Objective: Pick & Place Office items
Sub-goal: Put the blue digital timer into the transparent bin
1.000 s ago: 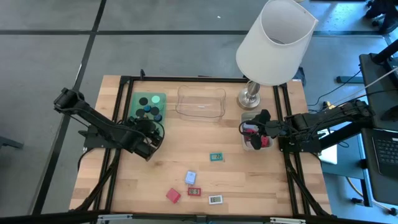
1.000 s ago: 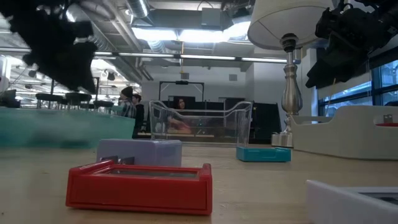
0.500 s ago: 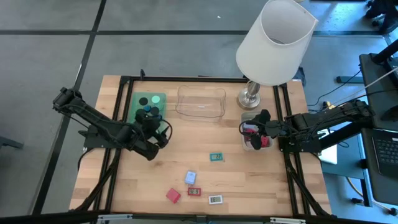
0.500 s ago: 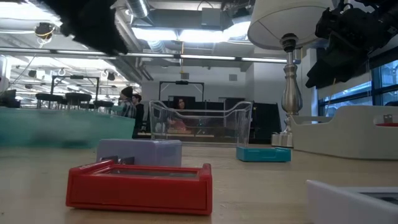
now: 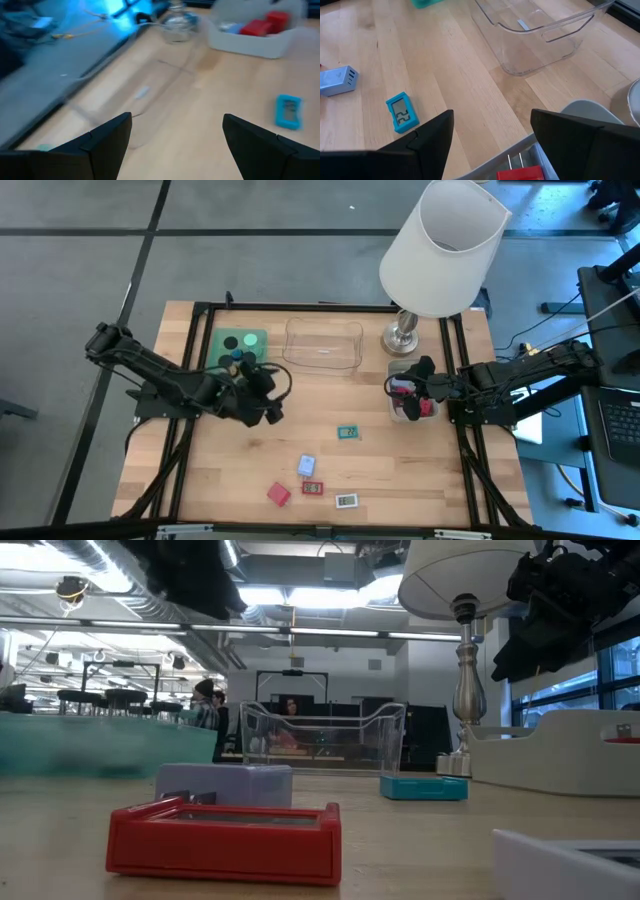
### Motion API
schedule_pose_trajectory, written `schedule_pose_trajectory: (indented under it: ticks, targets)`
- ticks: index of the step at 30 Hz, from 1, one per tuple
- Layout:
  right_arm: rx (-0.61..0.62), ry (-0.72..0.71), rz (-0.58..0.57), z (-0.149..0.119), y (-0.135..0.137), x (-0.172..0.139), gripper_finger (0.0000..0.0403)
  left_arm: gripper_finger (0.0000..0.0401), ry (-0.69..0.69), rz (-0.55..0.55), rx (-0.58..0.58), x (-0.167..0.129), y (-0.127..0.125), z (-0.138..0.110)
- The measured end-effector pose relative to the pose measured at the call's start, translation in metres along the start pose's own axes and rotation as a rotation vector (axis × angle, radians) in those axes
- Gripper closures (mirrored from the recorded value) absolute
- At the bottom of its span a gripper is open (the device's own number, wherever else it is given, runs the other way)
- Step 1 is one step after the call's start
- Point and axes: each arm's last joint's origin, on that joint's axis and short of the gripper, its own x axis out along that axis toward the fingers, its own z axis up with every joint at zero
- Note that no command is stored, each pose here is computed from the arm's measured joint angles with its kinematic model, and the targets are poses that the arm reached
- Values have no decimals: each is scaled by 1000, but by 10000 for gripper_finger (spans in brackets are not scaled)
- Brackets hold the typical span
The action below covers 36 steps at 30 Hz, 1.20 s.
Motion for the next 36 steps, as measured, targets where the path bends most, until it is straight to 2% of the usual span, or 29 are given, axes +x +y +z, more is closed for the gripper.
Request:
schedule_pose_trajectory:
  ticks: [6, 12, 20, 24, 30, 36]
  targets:
    - [0, -1, 0, 0, 0, 0, 135, 90, -8, -140, 34, 26, -23, 3]
    - [13, -7, 1, 1, 0, 0, 135, 91, -15, -297, 97, 62, -51, -5]
    - [225, -54, 36, 6, 3, 0, 135, 91, -31, -439, 71, 99, -72, -19]
    - [248, -69, 47, 8, 4, 0, 135, 91, -37, -506, 60, 117, -83, -31]
    - [247, -110, -12, 8, 2, 0, 135, 91, -100, -537, 80, 139, -98, -50]
    - [202, -189, -131, 10, -1, -1, 135, 91, -164, -600, 79, 154, -111, -64]
